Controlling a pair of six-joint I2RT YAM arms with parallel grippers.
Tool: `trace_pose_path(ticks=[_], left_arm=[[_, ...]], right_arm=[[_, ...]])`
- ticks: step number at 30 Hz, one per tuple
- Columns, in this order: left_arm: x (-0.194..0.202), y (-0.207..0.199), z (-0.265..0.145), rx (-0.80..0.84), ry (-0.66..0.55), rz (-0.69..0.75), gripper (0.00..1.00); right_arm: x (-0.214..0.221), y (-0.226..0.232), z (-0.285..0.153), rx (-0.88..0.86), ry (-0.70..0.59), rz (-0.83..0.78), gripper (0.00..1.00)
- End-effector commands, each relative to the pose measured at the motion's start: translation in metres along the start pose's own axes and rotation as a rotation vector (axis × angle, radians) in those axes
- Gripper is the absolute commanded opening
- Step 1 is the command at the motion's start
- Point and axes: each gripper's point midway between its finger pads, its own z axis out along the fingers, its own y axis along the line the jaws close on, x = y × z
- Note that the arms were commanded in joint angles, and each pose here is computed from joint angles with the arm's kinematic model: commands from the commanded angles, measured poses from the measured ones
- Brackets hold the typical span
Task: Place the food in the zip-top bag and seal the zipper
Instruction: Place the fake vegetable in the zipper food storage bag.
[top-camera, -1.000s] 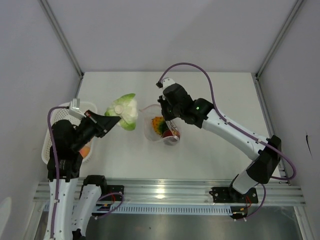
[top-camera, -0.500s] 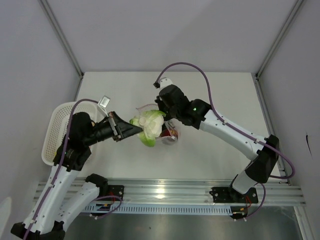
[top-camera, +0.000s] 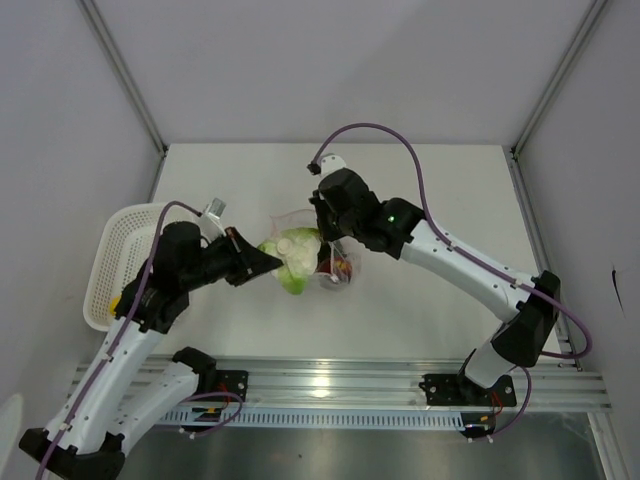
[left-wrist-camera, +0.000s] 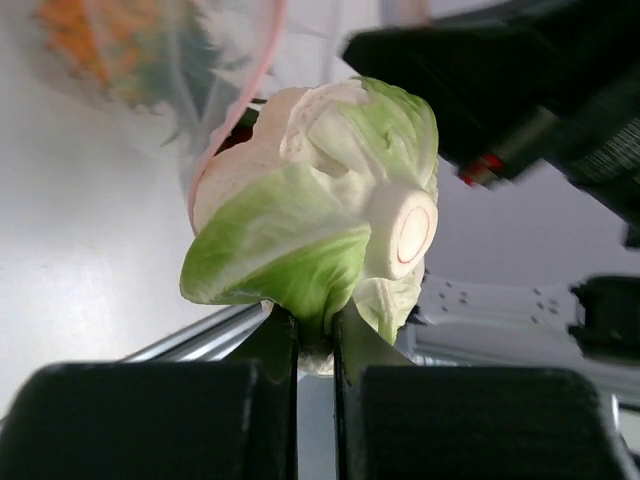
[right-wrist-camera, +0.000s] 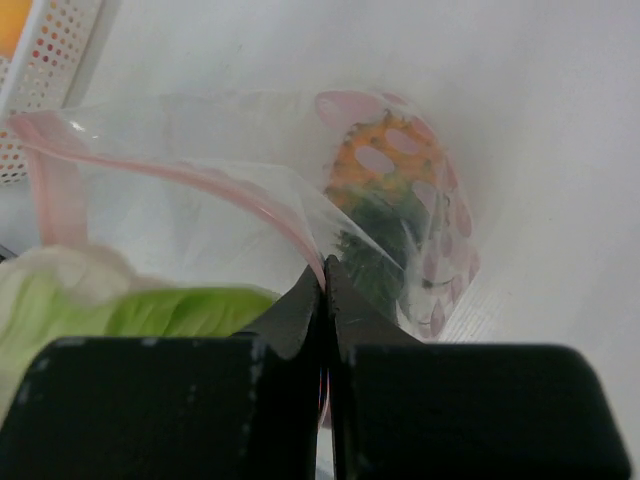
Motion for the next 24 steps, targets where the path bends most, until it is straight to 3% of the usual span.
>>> trace_pose_path(ticks=[1, 8, 21, 24], left_arm=[[-0.015, 0.028, -0.003, -0.196, -0.078, 0.030, 0.01], [-0.022, 0.031, 0.001, -0.326, -0.070, 0.100, 0.01], [-0.032, -0.022, 0.025, -0.259, -0.072, 0.234, 0.01], [-0.035, -0.013, 0.034, -0.288, -0.088, 0.260, 0.15]], right_arm=[[-0.032, 0.027, -0.028, -0.104, -0.126, 0.013, 0.00], [-0.027, 0.050, -0.030, -0.143, -0.138, -0.028, 0.00], [-0.022, 0.087, -0.030, -0.248, -0.088, 0.002, 0.00], [-0.031, 0.090, -0.036, -0.261, -0.093, 0.011, 0.00]])
